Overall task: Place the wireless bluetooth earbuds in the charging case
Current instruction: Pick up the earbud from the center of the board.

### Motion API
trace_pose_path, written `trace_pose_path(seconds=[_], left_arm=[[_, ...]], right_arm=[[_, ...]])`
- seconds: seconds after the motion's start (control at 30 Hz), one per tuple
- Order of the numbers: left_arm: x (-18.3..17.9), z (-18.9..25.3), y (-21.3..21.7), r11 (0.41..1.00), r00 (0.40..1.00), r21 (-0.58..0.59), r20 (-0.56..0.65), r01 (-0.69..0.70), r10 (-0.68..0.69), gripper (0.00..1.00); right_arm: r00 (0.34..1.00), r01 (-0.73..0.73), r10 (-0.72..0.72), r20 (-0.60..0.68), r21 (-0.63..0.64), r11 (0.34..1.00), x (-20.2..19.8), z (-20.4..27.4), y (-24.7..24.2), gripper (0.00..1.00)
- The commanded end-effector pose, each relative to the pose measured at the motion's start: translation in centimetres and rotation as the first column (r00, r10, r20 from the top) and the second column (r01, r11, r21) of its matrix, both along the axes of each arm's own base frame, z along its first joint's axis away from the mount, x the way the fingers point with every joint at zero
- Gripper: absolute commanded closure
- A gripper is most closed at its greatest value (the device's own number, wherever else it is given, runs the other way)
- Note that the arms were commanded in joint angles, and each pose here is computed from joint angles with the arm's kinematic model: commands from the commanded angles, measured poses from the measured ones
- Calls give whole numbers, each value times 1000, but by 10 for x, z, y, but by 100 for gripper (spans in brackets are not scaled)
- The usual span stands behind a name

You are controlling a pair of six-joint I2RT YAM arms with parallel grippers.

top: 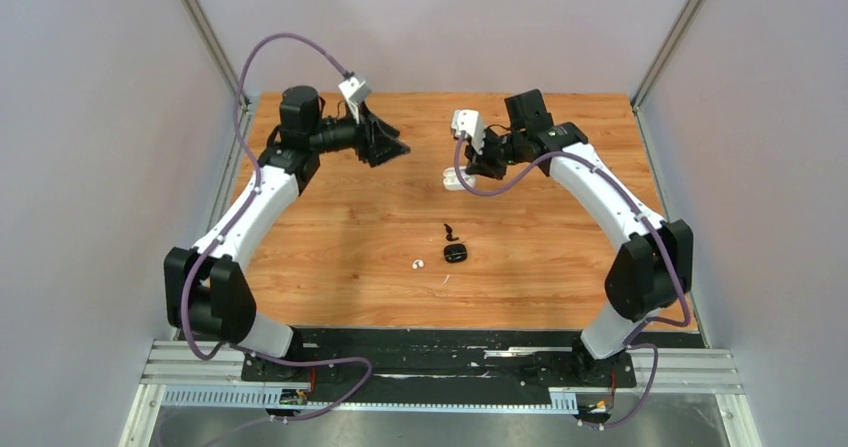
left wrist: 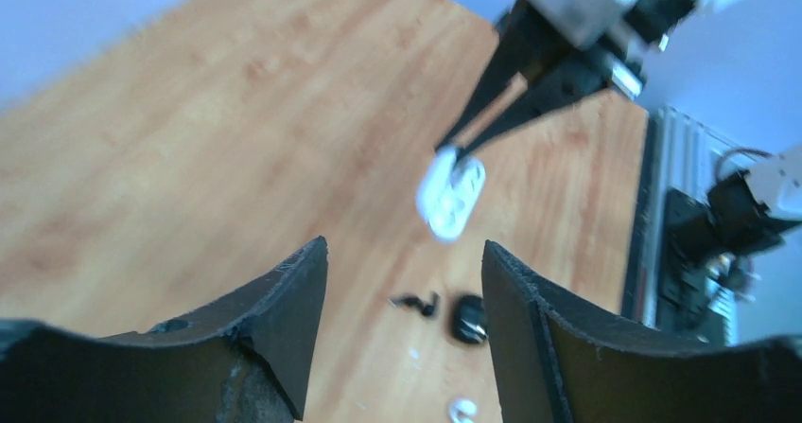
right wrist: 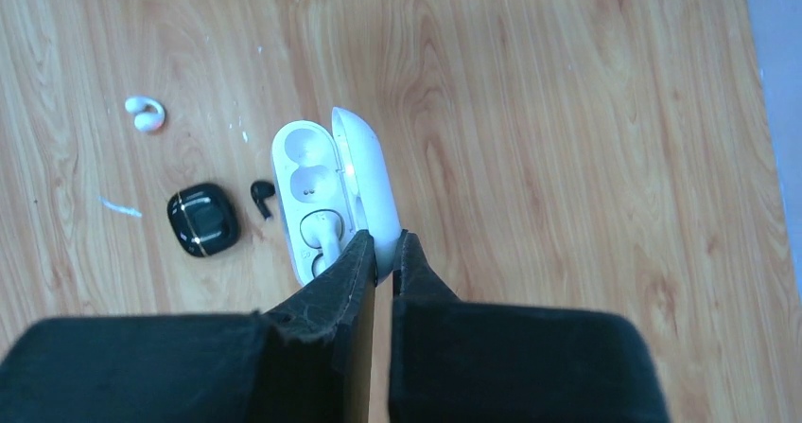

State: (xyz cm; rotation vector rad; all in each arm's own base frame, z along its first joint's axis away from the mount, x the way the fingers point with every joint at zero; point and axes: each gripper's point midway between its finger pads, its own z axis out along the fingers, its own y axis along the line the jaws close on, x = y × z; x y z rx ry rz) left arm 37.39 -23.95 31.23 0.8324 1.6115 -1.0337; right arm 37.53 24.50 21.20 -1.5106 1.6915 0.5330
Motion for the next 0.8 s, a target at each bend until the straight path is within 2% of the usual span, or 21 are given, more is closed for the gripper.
trace_pose_path(seconds=[0.0,0.03,0.07,0.1,0.2,0.3,0.4,0.5,0.53,0.6,0.77], left_arm=[[-46,-60,-7,999,979,8,-202,31,-29,36],[-61,-80,-7,998,965,25,-255,64,-56,38],[-70,-88,-11,993,969,55,-233,101,-85,42],[-82,-103,-10,989,953,84,-289,122,-93,44],[-114,-127,-21,956,927,152,-322,252,-194,51],[-139,-164,-20,904,907,290,-373,313,-195,51],[-139,-195,-14,834,922,445,-345,324,-174,50],[-128,-200,-12,800,938,510,-296,315,-180,49],[-125,-212,-10,767,936,551,-295,330,-190,49],[-121,-222,-8,720,926,595,-324,358,-193,50],[-119,-238,-12,686,908,604,-352,404,-225,54]], right_arm=[[985,92,-87,146,-24,995,-8,18,-27,100],[977,108,-107,183,1,994,-10,25,-31,100],[968,131,-133,212,24,991,-15,30,-36,100],[960,153,-161,229,51,987,-20,35,-40,100],[936,192,-224,271,139,971,-37,50,-47,100],[924,224,-267,273,179,958,-48,53,-54,100],[910,254,-299,287,185,949,-55,55,-63,100],[902,268,-316,293,194,944,-59,60,-68,100],[902,270,-320,291,199,942,-61,62,-69,100],[901,275,-328,282,212,938,-64,64,-69,100],[899,283,-342,274,234,930,-68,70,-70,100]])
